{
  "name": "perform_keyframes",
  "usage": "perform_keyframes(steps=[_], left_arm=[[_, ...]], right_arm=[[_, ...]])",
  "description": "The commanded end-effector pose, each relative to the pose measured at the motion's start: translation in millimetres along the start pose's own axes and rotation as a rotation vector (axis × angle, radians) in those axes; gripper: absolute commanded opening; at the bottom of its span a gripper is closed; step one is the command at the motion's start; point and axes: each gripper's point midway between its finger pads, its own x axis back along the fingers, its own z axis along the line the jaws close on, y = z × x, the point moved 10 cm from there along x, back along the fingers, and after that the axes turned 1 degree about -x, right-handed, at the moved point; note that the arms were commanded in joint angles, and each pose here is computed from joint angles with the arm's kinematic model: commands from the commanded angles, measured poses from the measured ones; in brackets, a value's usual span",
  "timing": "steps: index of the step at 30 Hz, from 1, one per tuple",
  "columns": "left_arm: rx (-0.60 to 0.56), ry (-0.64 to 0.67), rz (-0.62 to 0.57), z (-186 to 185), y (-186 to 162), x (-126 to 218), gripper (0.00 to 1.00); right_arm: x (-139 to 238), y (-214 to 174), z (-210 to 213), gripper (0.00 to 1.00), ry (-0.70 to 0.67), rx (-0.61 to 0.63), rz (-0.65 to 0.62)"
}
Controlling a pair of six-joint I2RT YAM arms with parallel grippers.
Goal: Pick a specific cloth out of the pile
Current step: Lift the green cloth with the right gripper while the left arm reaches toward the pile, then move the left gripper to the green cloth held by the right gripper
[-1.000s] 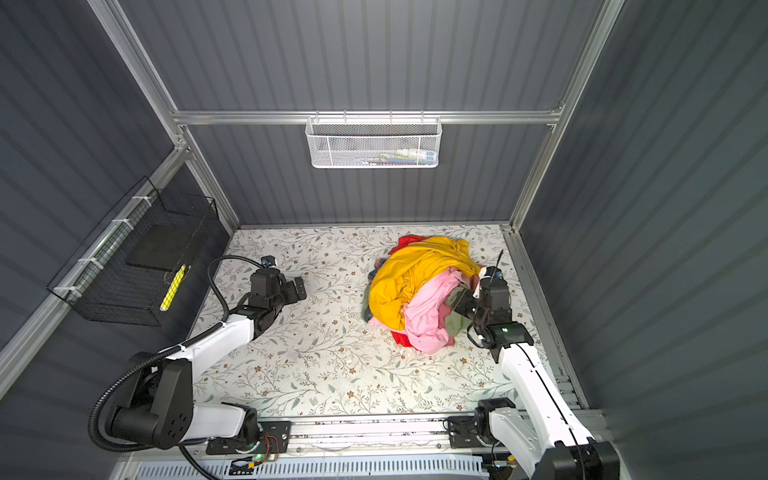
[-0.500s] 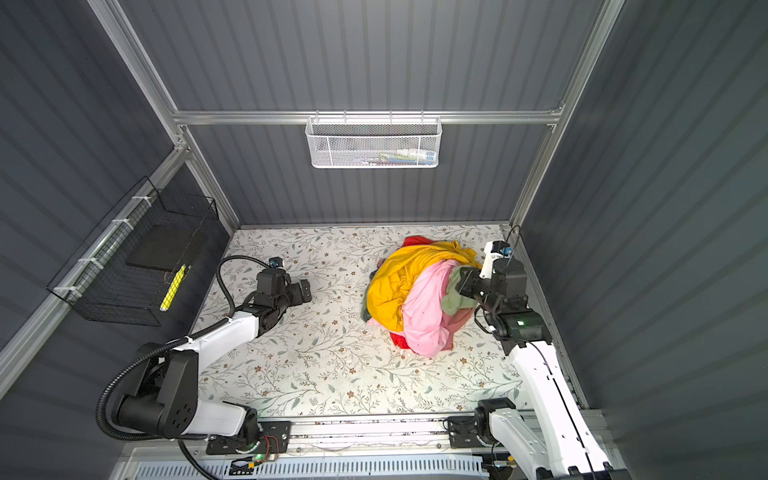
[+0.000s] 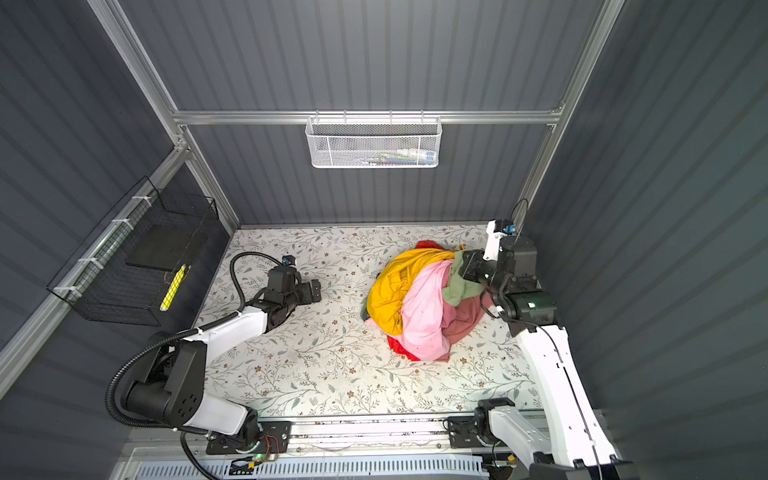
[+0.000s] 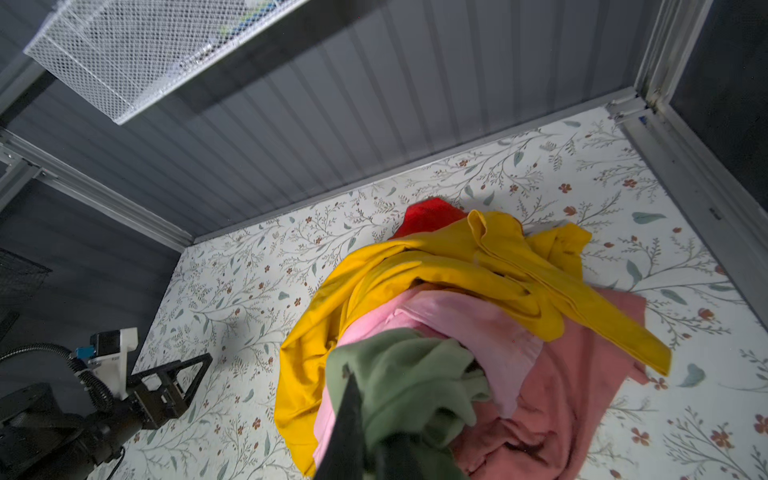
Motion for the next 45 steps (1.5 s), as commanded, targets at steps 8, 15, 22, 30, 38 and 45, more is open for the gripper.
perform_keyframes(steps=[8, 15, 22, 30, 38, 45], left_arm=[[-0.1, -0.087, -0.025, -47, 13, -2, 1.0], [-0.226, -0.261, -0.112, -97, 40, 25, 1.0], [-0.34, -0.462, -0.261, -161, 86, 60, 1.0], [-0.389, -0.608, -0.252, -203, 95, 53, 1.0], [-0.404, -0.682, -0.141, -237, 73, 27, 1.0], [-0.39, -0.613, -0.065, -240, 56, 0, 1.0]], right_arm=[[10, 28, 22, 0.0, 0.115, 0.024, -0.077], [12, 42, 39, 0.0, 0.18, 0.049, -0.094], [8, 49, 43, 0.0, 0.188, 0.052, -0.097], [31, 70, 57, 0.0, 0.221, 0.082, -0.164], [50, 77, 64, 0.0, 0.251, 0.081, -0.205], [72, 94, 74, 0.0, 0.259, 0.106, -0.252]])
